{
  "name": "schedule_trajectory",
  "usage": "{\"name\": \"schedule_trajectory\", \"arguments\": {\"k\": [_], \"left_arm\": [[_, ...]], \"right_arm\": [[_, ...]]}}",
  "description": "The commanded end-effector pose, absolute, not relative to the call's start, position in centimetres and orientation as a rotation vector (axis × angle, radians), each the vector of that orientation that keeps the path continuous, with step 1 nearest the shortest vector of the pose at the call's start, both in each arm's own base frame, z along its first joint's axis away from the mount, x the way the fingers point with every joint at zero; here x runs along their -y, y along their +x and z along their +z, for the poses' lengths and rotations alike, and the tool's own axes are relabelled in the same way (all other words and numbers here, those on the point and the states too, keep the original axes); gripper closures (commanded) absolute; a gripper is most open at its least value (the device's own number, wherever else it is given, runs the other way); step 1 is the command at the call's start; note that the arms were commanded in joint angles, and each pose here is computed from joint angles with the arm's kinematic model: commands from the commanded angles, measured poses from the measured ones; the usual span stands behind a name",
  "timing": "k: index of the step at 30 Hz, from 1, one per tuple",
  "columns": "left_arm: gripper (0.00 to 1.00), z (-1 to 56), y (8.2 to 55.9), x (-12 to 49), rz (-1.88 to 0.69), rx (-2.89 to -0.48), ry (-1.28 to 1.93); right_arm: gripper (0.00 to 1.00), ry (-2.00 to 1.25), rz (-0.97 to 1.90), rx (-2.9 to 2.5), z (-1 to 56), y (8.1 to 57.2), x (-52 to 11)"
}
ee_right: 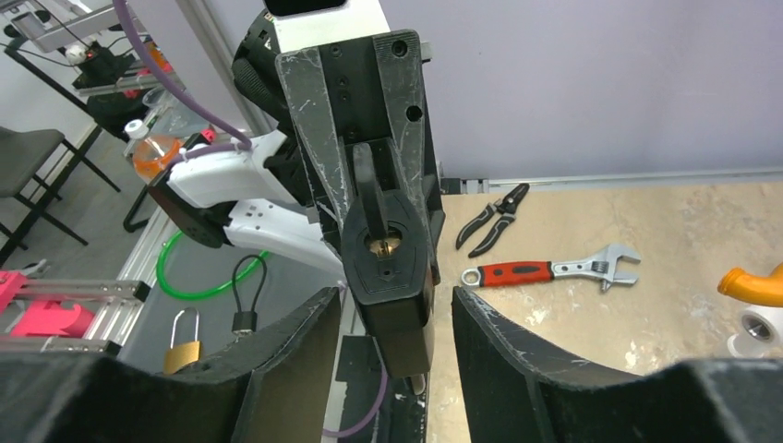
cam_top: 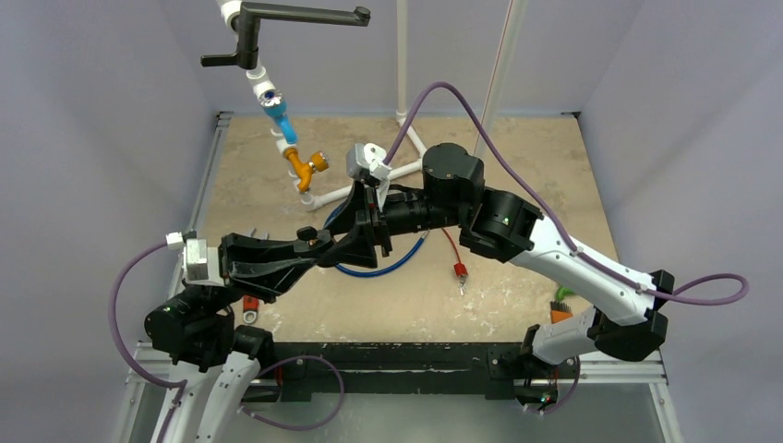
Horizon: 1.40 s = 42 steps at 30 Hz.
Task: Unlock with the key
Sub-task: Unlock the lock.
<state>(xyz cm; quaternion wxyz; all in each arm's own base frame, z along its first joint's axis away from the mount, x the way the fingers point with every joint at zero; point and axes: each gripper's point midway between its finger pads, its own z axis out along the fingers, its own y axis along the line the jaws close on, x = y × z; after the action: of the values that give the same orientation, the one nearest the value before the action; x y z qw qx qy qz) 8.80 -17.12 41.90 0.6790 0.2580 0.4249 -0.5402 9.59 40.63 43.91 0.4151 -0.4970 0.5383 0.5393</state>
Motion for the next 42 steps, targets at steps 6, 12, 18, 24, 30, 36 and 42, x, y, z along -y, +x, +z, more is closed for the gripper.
{"name": "schedule_trajectory", "arguments": {"k": [6, 12, 18, 24, 30, 36, 42], "left_arm": [[1.00, 45.4, 7.1, 16.2, -1.181, -0.830, 0.566], [0.75, 42.3, 8.9, 17.2, -1.189, -0.931, 0.605], [0.57, 40.6, 8.8, 18.1, -1.181, -0.958, 0.717], [0.56, 38.1, 8.7, 18.9, -1.172, -0.984, 0.837], [0.58, 35.4, 8.1, 19.5, -1.169, -1.009, 0.990], [0.59, 34.9, 8.4, 19.5, -1.159, -1.019, 0.995], [0.55, 34.4, 8.8, 19.5, -1.152, -1.031, 0.980]], "right_arm": [[1.00, -1.249, 1.379, -1.299, 45.6, 9.2, -40.4], [1.00, -1.347, 1.263, -1.423, 45.0, 10.4, -41.0], [1.00, -1.463, 1.163, -1.500, 43.0, 10.2, -41.1], [1.00, -1.510, 1.041, -1.503, 42.2, 10.0, -39.9], [1.00, -1.521, 0.903, -1.529, 41.3, 10.5, -39.2], [1.00, -1.494, 0.888, -1.496, 42.3, 10.7, -38.8], [1.00, -1.414, 0.927, -1.410, 44.6, 10.4, -38.1]]}}
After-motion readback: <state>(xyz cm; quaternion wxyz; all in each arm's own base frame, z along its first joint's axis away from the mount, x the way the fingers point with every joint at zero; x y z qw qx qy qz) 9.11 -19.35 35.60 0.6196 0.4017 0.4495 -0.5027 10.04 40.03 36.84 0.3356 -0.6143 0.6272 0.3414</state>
